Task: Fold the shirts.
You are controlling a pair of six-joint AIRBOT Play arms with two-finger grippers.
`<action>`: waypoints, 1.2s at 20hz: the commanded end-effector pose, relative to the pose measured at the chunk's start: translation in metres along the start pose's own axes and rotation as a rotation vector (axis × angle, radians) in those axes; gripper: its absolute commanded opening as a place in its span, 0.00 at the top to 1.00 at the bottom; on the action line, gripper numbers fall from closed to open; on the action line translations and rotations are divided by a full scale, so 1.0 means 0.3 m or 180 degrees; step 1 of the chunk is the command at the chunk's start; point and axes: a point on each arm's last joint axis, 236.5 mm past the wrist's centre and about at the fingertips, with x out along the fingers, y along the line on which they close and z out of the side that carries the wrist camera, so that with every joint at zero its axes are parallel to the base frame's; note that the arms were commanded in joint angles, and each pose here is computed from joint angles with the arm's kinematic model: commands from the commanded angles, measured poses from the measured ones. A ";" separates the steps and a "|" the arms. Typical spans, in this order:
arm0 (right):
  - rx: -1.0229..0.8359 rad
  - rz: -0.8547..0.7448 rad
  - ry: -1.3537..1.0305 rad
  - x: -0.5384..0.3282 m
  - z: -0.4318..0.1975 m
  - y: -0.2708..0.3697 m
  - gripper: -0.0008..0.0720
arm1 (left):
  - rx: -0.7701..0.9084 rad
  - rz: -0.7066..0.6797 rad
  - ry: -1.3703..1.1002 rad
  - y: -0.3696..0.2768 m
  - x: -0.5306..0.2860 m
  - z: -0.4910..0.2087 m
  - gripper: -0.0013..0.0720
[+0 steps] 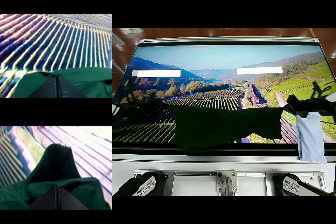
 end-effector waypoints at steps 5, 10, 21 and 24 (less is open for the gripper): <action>-0.0285 0.0048 -0.0482 0.140 0.127 0.092 0.22 | -0.0037 0.0105 -0.0093 0.033 0.168 0.023 0.94; -0.0765 0.0658 0.0772 0.110 -0.226 0.283 0.16 | -0.0036 0.0095 -0.0064 0.030 0.169 0.015 0.94; -0.0705 0.0531 0.1901 0.300 -0.549 0.326 0.13 | -0.0027 0.0035 0.0173 0.011 0.162 -0.044 0.94; -0.0547 0.0656 0.1838 0.368 -0.555 0.375 0.13 | -0.0027 0.0035 0.0172 0.011 0.162 -0.044 0.94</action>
